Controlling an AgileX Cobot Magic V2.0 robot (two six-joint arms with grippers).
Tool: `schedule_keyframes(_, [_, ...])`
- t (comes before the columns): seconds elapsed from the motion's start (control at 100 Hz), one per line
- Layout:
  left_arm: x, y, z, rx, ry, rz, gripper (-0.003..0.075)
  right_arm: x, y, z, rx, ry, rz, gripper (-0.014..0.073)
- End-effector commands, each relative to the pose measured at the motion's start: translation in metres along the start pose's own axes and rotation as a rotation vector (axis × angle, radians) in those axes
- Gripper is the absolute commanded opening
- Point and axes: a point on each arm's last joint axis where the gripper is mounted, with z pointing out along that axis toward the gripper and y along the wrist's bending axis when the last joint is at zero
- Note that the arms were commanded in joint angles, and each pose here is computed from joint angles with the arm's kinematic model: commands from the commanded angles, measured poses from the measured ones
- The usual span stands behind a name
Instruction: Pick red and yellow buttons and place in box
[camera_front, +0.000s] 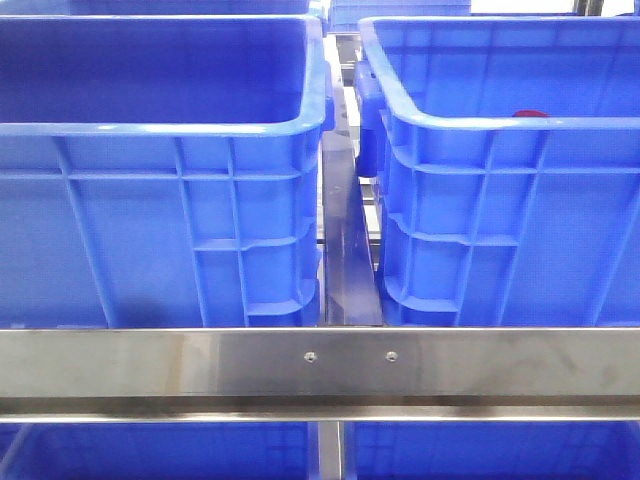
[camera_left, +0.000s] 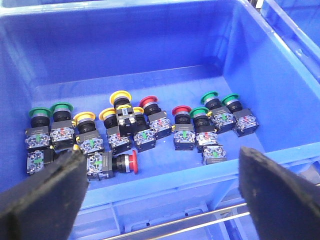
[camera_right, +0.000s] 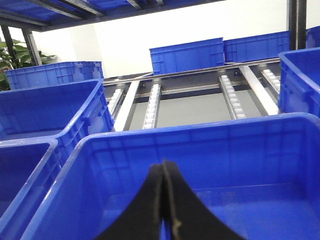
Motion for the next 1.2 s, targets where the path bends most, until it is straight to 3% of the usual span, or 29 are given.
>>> schedule_keyframes(0.0, [-0.015, 0.000, -0.001, -0.001, -0.099, -0.021, 0.0597, -0.009, 0.002, -0.001, -0.014, -0.028, -0.021, -0.0067])
schedule_keyframes(0.33, [-0.045, 0.004, 0.057, -0.011, 0.010, -0.032, 0.0578, -0.009, 0.002, -0.001, -0.014, -0.028, -0.021, -0.0067])
schedule_keyframes(0.53, [-0.063, 0.009, 0.121, -0.026, 0.125, -0.023, 0.0578, -0.009, 0.002, -0.001, -0.014, -0.028, -0.021, -0.0067])
schedule_keyframes(0.91, [-0.055, 0.021, 0.235, -0.049, 0.316, 0.004, 0.0578, -0.009, 0.002, -0.001, -0.016, -0.027, -0.021, -0.0067])
schedule_keyframes(1.19, [-0.049, 0.026, 0.273, -0.057, 0.317, 0.006, 0.0578, -0.009, 0.004, -0.001, -0.039, -0.023, -0.021, -0.0067])
